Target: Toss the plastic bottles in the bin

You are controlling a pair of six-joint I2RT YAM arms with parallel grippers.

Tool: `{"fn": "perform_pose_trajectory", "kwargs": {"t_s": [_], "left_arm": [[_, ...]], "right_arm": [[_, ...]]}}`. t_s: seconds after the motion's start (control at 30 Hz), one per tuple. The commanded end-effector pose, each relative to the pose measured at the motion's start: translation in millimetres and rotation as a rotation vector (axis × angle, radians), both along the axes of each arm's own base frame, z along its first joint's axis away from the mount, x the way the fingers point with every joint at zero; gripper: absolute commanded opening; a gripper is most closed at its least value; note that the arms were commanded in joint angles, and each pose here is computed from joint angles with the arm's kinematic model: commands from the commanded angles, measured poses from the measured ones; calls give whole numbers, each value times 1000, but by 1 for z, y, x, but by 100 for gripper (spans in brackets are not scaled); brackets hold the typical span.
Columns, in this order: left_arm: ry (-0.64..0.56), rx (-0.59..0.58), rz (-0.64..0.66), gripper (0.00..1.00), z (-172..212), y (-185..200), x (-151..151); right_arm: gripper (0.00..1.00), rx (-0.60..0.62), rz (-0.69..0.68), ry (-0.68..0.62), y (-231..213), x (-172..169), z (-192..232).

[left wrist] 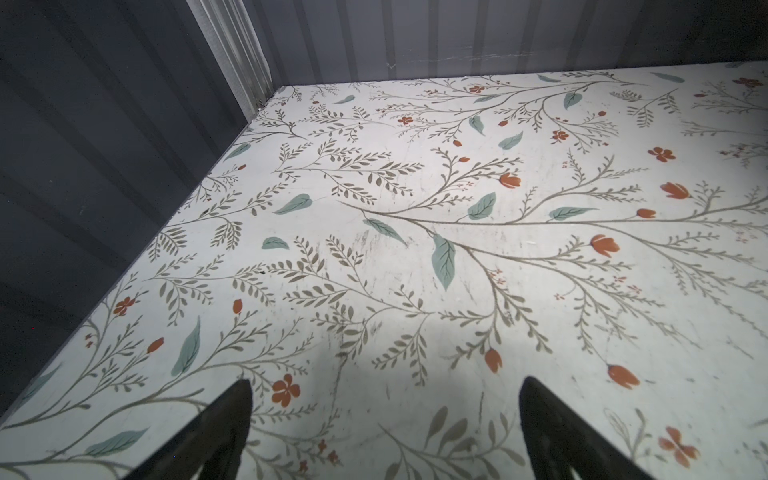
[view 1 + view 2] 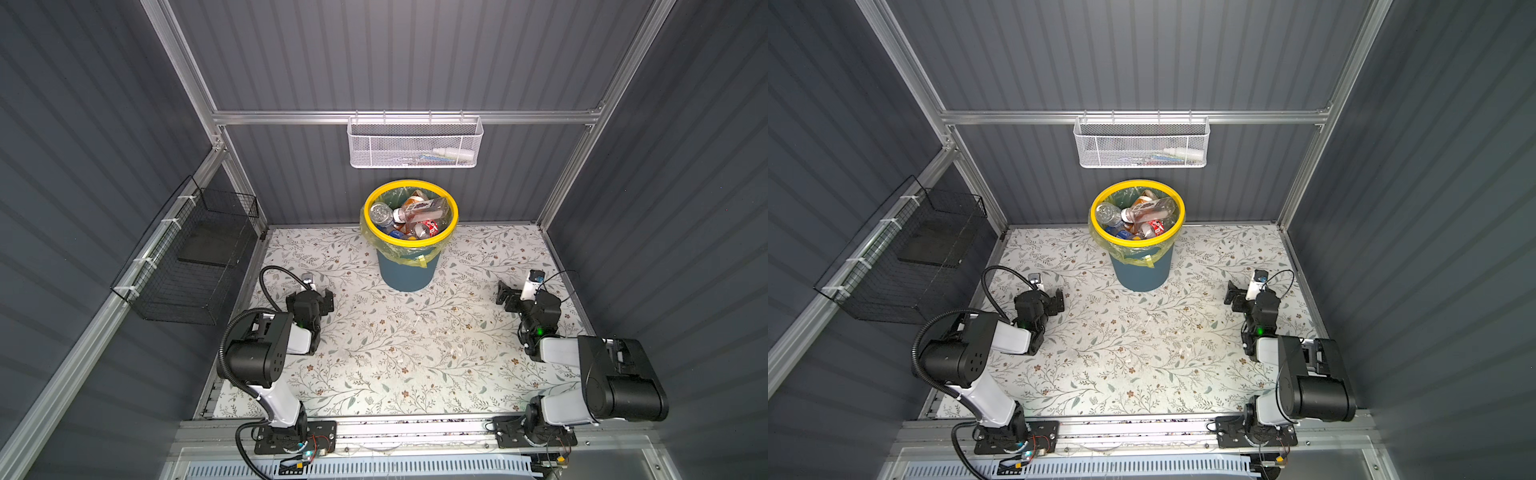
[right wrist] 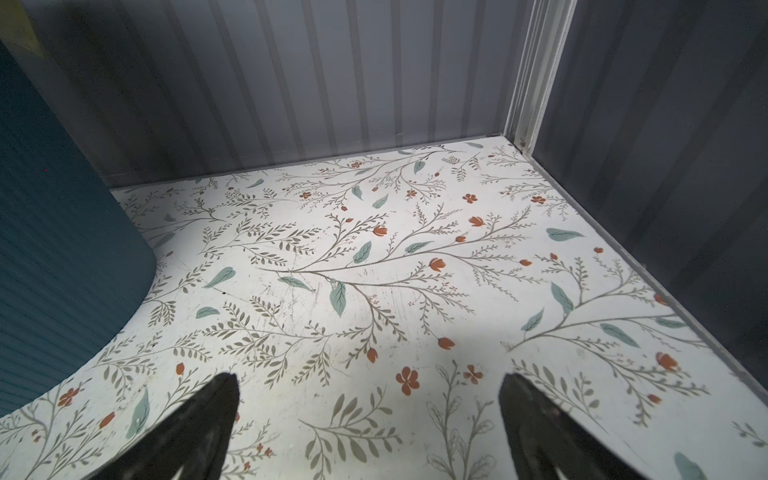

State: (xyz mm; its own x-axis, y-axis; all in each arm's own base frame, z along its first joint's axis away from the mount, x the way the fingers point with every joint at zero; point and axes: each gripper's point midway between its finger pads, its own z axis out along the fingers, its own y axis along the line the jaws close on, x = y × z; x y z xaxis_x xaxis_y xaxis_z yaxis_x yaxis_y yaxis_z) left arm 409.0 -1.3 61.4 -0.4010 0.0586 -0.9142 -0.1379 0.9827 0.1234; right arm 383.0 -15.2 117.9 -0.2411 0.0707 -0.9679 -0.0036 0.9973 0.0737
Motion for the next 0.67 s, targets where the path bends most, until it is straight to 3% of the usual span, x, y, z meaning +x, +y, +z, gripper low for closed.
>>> {"fn": "perform_pose_trajectory", "kwargs": {"t_s": [0.0, 0.1, 0.17, 0.27, 0.63], "left_arm": [[-20, 10, -15, 100, 7, -1, 4], [-19, 10, -15, 100, 7, -1, 5], [-19, 9, -17, 100, 6, -2, 4], [-19, 9, -16, 100, 7, -2, 4], [0, -7, -34, 100, 3, -2, 6]], "right_arm": [[99, -27, 120, -72, 21, -9, 8], [99, 19, -122, -16, -20, -1, 3], [99, 3, -51, -19, -8, 0, 4], [99, 18, -129, -23, -21, -2, 4], [99, 15, -119, -19, -19, 0, 4]]}}
